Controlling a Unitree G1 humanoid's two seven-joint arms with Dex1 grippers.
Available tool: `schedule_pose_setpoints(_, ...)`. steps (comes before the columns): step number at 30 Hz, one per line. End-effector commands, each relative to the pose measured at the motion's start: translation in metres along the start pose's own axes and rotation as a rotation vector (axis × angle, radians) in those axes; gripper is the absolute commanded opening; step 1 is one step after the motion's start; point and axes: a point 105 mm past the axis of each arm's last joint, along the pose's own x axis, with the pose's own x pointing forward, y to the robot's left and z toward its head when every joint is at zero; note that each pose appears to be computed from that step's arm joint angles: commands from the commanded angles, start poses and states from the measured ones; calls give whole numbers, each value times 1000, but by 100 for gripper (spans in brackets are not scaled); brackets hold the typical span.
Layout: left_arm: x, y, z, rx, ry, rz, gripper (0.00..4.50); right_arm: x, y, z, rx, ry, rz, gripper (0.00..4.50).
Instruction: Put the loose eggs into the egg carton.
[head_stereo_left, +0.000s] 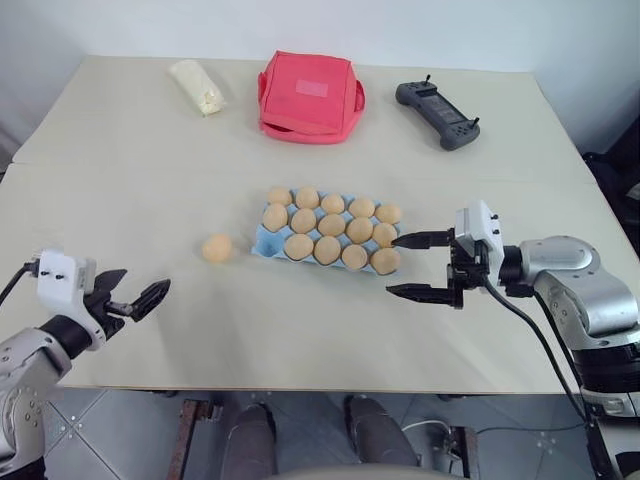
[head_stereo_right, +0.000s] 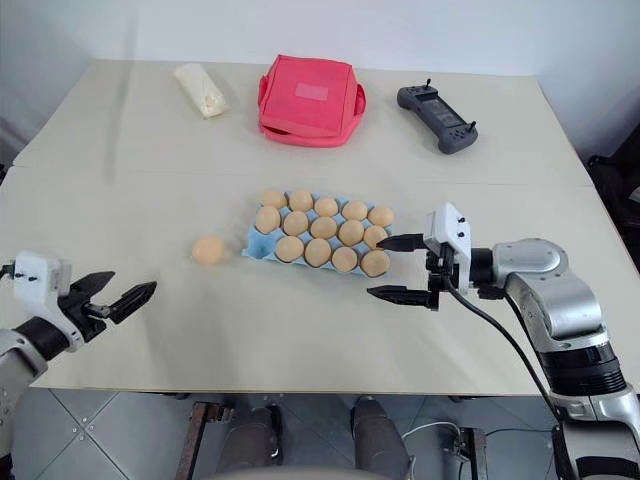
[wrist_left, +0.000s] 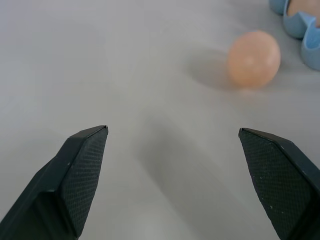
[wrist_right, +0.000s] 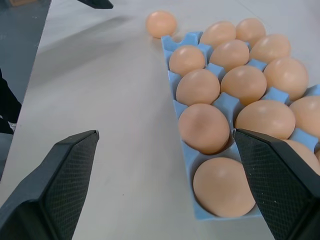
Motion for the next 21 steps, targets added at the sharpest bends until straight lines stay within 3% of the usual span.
schedule_pose_setpoints(1, -4, -7, 16, 45, -63, -13, 446, 0, 1, 8, -38, -16, 14, 450)
schedule_pose_setpoints(6, 15, -23, 27, 59, -86, -82, 446, -3, 3, 9, -40, -13, 8, 450)
schedule_pose_setpoints(13, 66, -51, 50, 86, -101, -223, 446, -9, 7, 9, -39, -6, -29, 450)
schedule_pose_setpoints(21, 105, -51, 25, 135, 92, -241, 446, -19, 15, 8, -28, -1, -102, 450)
